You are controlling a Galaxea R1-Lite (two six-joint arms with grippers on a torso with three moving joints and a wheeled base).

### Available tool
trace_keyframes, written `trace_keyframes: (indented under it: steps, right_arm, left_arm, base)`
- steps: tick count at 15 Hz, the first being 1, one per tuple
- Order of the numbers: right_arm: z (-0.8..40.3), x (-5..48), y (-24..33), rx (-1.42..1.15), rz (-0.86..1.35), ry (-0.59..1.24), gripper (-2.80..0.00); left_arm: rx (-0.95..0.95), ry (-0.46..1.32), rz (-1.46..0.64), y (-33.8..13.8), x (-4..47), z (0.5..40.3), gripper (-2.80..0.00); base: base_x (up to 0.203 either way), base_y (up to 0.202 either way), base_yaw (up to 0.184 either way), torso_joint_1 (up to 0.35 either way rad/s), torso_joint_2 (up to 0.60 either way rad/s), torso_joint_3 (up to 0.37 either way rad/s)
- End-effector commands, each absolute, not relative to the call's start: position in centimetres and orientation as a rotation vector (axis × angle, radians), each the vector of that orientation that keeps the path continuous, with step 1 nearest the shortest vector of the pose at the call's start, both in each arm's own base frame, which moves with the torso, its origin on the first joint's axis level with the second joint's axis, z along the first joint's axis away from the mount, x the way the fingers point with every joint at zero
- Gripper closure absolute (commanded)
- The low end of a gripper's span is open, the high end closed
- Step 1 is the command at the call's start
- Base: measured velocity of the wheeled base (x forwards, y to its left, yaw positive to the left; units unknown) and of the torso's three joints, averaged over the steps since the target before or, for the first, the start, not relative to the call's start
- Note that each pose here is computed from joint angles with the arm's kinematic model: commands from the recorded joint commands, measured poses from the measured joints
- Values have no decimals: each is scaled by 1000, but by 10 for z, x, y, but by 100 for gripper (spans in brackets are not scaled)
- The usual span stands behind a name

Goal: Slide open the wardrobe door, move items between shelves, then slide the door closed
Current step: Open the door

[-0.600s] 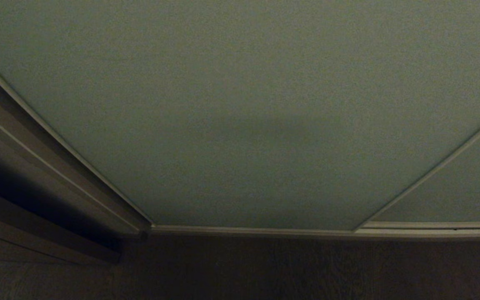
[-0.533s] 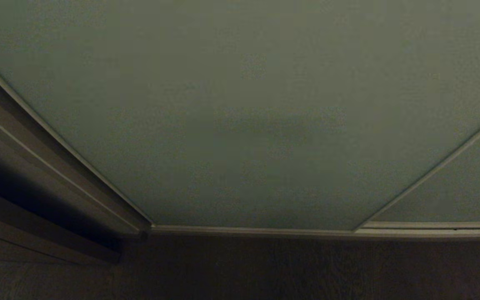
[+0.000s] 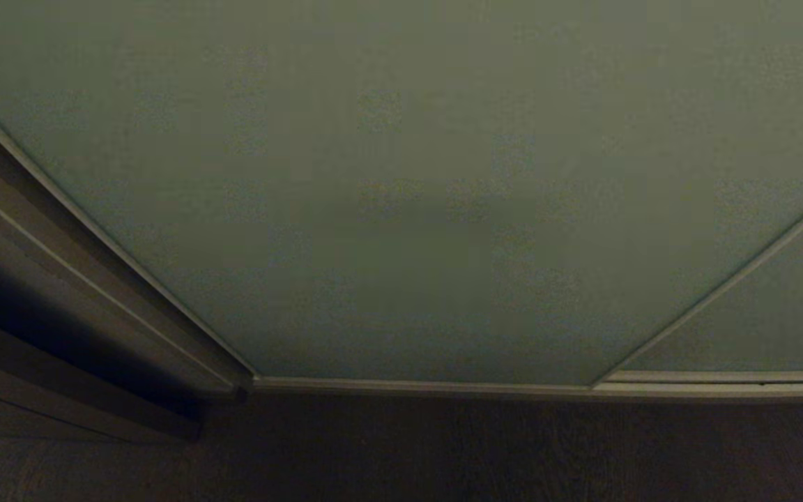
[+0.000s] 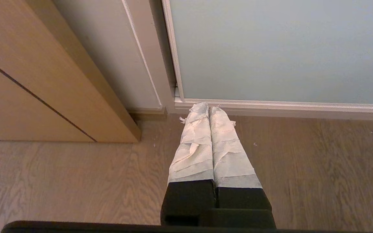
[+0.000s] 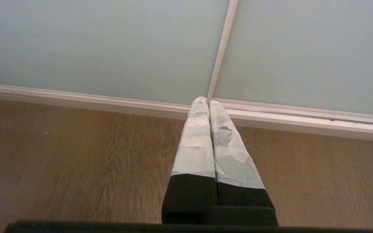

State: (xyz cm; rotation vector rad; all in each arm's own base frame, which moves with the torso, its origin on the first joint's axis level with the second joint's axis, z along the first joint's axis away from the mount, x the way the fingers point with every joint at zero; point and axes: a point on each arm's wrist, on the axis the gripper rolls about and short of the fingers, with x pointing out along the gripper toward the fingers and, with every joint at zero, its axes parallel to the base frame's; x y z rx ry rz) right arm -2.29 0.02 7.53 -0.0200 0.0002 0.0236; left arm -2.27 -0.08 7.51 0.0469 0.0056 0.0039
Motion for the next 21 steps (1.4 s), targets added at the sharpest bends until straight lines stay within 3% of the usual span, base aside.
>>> trace_keyframes:
  steps: [1, 18, 21]
  right_arm:
    - [75, -23, 0, -21, 25, -2, 0]
    - [75, -23, 0, -20, 25, -2, 0]
    - [75, -23, 0, -20, 25, -2, 0]
  left_arm:
    - [47, 6, 5, -1, -23, 75, 0]
    - [50, 26, 5, -1, -24, 76, 0]
    - [80, -23, 8, -1, -33, 102, 0]
  base:
    - [0, 0, 0, 0, 0, 0]
    - [0, 0, 0, 0, 0, 0]
    - [0, 0, 0, 0, 0, 0]
